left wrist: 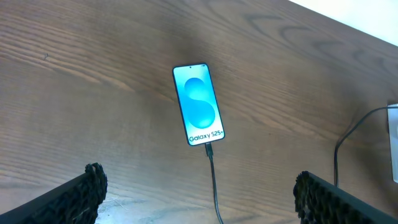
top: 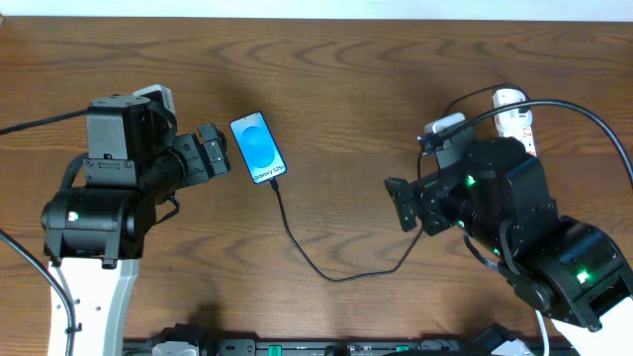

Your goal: Plug charger to phone and switch on socket

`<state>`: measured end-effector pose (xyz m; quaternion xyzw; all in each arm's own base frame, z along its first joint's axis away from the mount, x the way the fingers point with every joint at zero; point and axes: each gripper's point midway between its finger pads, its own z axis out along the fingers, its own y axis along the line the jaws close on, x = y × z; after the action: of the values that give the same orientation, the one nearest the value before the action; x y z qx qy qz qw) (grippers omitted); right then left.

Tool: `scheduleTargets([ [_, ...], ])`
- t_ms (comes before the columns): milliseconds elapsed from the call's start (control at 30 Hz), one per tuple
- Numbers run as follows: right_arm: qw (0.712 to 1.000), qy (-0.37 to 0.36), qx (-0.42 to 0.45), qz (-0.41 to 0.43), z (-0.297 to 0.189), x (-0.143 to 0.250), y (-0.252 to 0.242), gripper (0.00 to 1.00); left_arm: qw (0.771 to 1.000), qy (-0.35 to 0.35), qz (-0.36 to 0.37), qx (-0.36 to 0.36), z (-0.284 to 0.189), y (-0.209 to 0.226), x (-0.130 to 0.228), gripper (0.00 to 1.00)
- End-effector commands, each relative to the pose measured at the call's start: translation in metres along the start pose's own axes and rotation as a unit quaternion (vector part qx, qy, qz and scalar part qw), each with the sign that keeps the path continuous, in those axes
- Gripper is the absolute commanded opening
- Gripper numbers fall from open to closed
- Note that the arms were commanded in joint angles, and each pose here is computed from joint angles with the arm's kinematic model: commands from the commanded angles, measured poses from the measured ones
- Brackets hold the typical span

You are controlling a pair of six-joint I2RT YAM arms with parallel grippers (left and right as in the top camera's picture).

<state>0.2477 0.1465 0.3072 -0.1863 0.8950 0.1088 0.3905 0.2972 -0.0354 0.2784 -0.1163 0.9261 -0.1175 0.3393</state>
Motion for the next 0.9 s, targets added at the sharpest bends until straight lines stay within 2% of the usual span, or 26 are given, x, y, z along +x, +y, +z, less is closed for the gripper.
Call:
scheduleTargets([
  [0, 1.000, 0.009, 0.002, -0.010, -0.001, 0.004, 0.000, 0.99, 1.000, -0.001, 0.009, 0.003, -0.001, -0.002, -0.002, 0.98],
  [200, 1.000, 0.013, 0.003, -0.010, -0.001, 0.006, 0.000, 0.99, 1.000, -0.001, 0.008, -0.006, -0.002, 0.002, 0.000, 0.98],
  [333, 1.000, 0.014, 0.003, -0.010, -0.001, 0.006, 0.000, 0.99, 1.000, -0.020, 0.008, -0.021, -0.024, 0.010, 0.004, 0.98],
  [600, 1.000, 0.015, 0.003, -0.010, 0.000, 0.007, 0.000, 0.99, 0.988, -0.151, -0.012, -0.028, -0.104, 0.035, 0.029, 0.98],
  [867, 1.000, 0.018, 0.004, -0.011, 0.001, 0.007, 0.000, 0.99, 0.968, -0.247, -0.012, -0.030, -0.155, 0.047, 0.057, 0.98],
])
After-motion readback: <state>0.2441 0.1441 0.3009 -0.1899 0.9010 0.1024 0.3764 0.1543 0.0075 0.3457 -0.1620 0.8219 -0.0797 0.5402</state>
